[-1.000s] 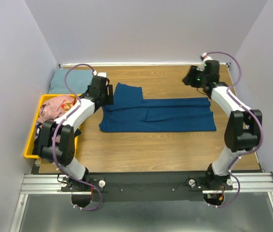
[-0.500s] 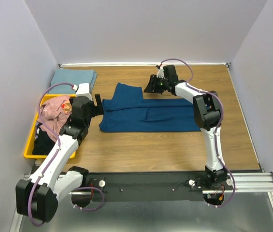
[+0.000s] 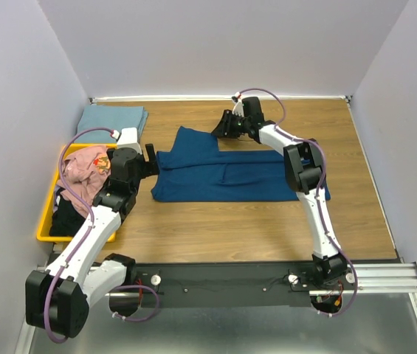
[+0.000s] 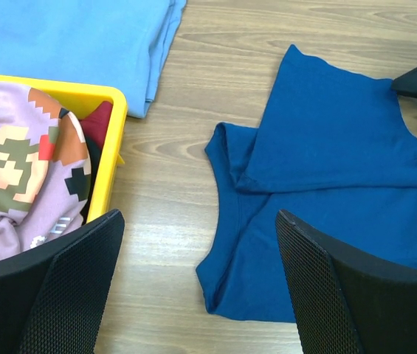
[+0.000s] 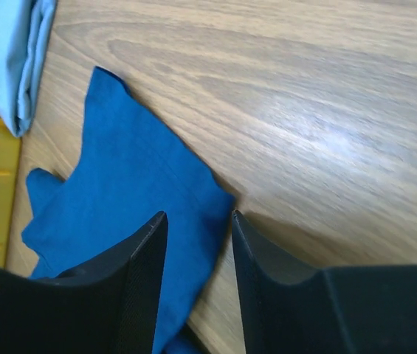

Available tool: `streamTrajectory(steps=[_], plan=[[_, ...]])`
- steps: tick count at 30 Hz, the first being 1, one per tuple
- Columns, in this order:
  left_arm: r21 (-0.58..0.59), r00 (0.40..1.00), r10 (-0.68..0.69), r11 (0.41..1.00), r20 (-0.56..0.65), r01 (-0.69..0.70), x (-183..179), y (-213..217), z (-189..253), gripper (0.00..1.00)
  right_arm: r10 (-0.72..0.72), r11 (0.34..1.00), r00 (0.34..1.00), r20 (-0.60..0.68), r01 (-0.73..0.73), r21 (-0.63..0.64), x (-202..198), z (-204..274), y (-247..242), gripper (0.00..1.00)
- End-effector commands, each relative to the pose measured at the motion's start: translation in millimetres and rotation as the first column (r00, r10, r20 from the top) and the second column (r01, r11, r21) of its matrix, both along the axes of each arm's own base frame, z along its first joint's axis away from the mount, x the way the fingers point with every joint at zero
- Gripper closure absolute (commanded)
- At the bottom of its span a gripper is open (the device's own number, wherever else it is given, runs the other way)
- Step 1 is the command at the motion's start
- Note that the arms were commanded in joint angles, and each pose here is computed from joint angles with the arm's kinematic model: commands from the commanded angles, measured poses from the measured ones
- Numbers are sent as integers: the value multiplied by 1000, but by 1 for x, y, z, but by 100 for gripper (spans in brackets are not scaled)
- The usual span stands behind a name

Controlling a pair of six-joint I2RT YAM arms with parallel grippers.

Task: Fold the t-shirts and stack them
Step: Fold the tshirt

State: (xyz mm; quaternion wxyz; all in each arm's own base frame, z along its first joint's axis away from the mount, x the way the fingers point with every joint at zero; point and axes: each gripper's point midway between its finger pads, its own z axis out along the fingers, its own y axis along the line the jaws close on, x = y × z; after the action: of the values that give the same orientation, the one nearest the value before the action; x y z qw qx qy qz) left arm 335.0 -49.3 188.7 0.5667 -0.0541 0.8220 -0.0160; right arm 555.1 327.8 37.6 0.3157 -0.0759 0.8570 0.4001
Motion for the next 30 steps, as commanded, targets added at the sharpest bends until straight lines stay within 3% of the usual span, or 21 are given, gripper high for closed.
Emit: streamTrajectory(steps=[1,3,10,20,30], plan=[[3,998,11,1000,62,-11,5,3,19,10,45,999,995,-93,-44,9,-16,-37,16,55],[6,998,9,1000,63,-10,5,3,19,10,52,999,995,-87,-51,17,-14,-37,19,59],[12,999,0,1000,52,-1,7,2,15,11,124,991,990,-65,-120,57,-20,-23,30,99],[18,999,-19,1000,34,18,9,-2,10,11,315,939,947,58,-320,129,-69,69,42,99],[18,999,-34,999,21,34,9,-4,7,12,428,897,904,-9,-423,127,-153,67,41,99]])
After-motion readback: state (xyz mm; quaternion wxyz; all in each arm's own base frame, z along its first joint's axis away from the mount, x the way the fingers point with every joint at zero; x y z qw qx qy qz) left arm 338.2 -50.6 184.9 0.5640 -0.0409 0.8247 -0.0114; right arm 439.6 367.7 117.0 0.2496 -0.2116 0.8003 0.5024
